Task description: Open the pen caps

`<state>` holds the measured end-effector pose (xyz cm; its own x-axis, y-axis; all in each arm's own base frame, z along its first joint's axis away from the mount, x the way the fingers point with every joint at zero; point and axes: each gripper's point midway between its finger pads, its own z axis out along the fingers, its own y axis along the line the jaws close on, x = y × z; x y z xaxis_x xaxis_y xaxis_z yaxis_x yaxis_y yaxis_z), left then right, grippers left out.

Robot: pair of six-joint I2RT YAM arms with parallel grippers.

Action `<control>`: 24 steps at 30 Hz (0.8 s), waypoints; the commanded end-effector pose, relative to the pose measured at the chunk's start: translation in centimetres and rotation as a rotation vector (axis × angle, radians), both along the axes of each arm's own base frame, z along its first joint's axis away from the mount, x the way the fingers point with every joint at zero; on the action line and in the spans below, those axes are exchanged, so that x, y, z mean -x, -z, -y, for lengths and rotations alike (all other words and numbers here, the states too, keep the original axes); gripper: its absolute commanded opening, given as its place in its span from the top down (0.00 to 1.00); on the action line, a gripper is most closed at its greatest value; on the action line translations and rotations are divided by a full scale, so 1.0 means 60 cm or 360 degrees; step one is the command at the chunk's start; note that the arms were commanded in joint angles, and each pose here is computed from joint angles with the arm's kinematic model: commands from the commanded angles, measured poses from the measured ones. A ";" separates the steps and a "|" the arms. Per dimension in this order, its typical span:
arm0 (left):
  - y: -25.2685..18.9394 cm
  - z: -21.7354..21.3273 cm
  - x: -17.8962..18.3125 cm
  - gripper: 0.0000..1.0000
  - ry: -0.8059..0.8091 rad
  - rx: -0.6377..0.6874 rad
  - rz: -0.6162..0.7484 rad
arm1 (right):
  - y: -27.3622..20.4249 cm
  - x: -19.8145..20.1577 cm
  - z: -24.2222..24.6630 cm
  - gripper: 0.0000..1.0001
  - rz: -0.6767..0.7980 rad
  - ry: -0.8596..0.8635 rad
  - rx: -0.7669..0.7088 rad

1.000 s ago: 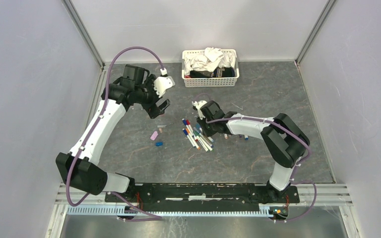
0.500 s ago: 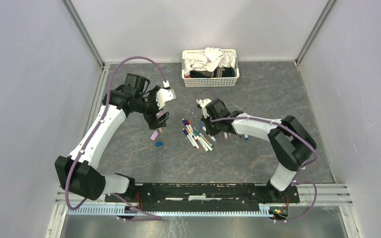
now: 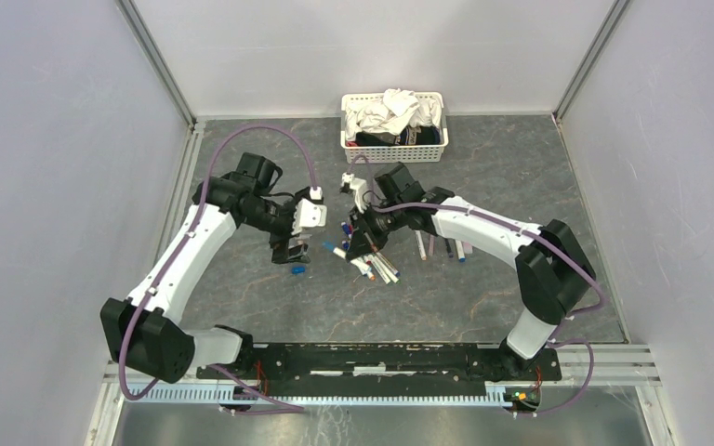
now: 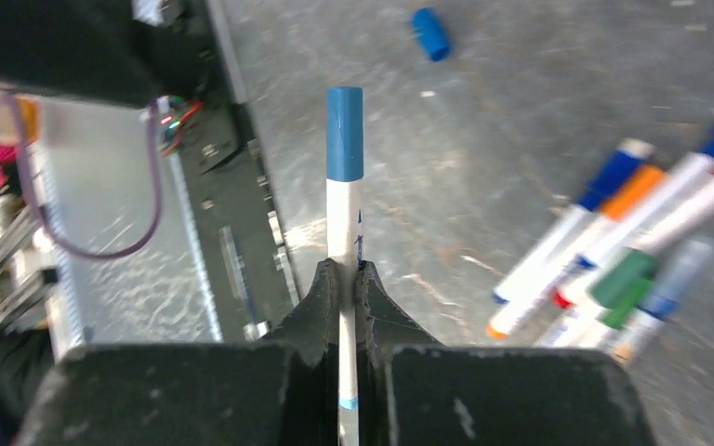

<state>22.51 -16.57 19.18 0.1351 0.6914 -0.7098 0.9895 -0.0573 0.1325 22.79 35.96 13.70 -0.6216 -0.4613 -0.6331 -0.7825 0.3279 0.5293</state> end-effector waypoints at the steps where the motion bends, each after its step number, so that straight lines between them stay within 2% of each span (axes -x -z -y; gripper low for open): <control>1: 0.009 0.006 0.019 0.02 0.0199 -0.0013 0.0084 | -0.053 0.059 -0.037 1.00 -0.0129 -0.0285 -0.0210; 6: 0.032 0.009 0.030 0.10 0.0248 -0.0082 0.0047 | -0.060 0.067 -0.056 1.00 -0.0172 -0.0327 -0.0259; 12: 0.053 0.021 0.051 0.27 0.0329 -0.0141 -0.0023 | -0.071 0.055 -0.072 1.00 -0.0193 -0.0298 -0.0302; 16: 0.065 0.021 0.057 0.41 0.0364 -0.0217 -0.0020 | -0.073 0.052 -0.077 1.00 -0.0195 -0.0292 -0.0314; 20: 0.071 0.013 0.042 0.61 0.0342 -0.0302 0.0062 | -0.065 0.053 -0.074 1.00 -0.0203 -0.0289 -0.0292; 24: 0.066 0.008 0.025 0.70 0.0318 -0.0344 0.0178 | -0.056 0.055 -0.070 1.00 -0.0212 -0.0286 -0.0265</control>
